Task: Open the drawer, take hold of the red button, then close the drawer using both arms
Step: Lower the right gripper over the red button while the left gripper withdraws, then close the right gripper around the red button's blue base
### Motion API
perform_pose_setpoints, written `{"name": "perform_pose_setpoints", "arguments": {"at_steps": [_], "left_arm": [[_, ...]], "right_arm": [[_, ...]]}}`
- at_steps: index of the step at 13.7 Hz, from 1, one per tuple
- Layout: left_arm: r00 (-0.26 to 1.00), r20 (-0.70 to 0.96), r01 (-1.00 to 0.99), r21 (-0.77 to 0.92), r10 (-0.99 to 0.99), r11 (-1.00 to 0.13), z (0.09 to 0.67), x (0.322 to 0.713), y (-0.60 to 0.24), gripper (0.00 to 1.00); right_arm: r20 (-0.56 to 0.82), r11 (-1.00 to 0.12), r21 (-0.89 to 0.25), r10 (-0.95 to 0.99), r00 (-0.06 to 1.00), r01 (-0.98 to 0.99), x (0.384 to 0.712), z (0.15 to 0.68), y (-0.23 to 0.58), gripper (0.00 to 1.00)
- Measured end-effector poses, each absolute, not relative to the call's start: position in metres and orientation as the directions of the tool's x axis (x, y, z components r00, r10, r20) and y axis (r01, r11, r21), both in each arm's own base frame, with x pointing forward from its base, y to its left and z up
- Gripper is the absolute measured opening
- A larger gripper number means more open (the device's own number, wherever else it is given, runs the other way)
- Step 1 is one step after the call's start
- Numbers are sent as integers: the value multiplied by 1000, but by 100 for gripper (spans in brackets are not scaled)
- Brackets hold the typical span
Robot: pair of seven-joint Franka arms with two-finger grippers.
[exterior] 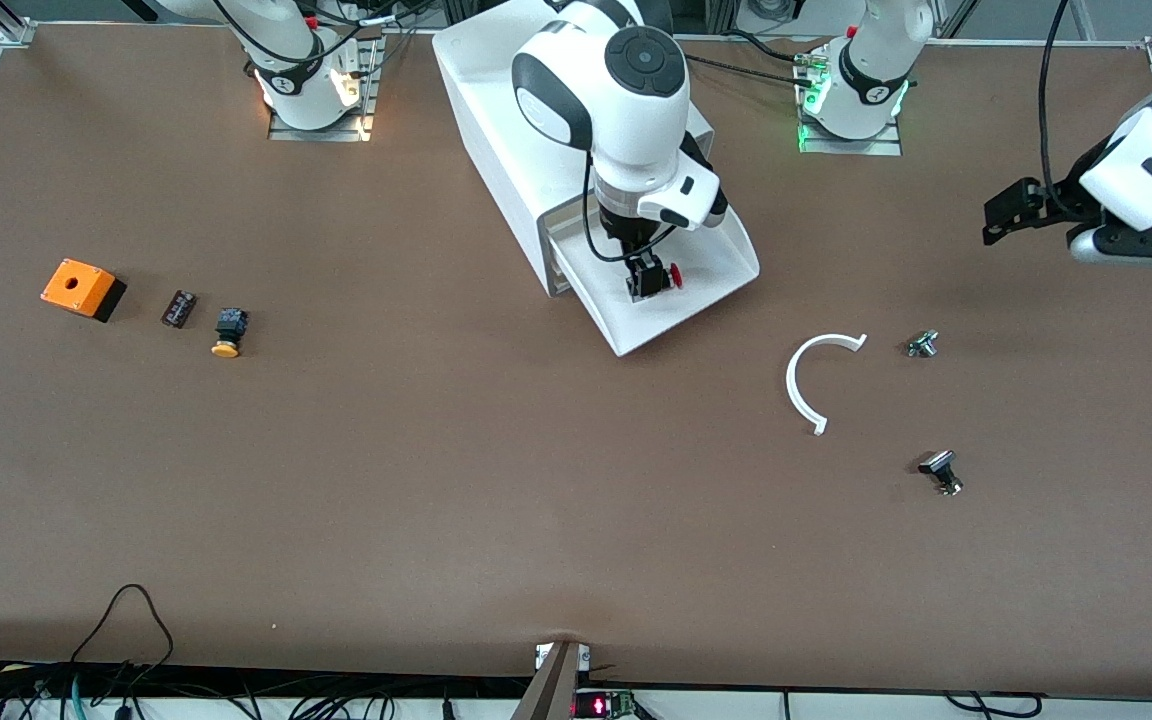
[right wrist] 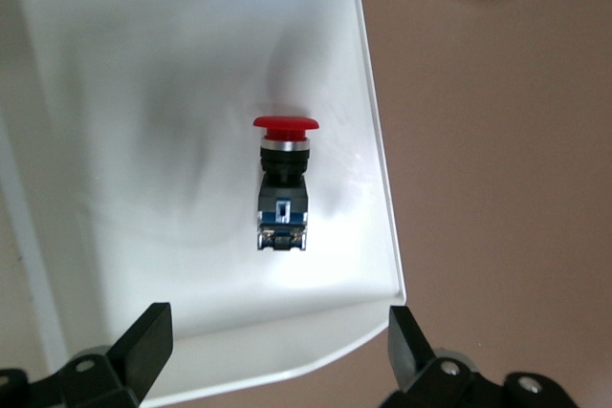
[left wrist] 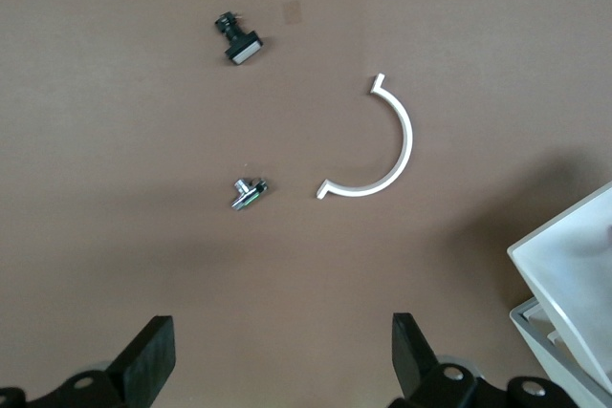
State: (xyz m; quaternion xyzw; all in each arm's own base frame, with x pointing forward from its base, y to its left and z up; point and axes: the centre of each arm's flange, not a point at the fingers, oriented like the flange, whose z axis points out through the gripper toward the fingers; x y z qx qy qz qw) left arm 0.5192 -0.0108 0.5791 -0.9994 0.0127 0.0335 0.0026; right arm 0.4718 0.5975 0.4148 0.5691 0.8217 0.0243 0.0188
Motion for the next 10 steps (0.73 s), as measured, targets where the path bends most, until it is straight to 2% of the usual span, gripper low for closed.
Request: {"name": "perform_pose_setpoints", "arguments": {"at_steps": [10], "left_arm": [[991, -61, 119, -15, 119, -993, 583, 517, 26, 100]], "right_arm": [[18, 290, 52, 957, -291, 956, 479, 371, 606, 100]]}}
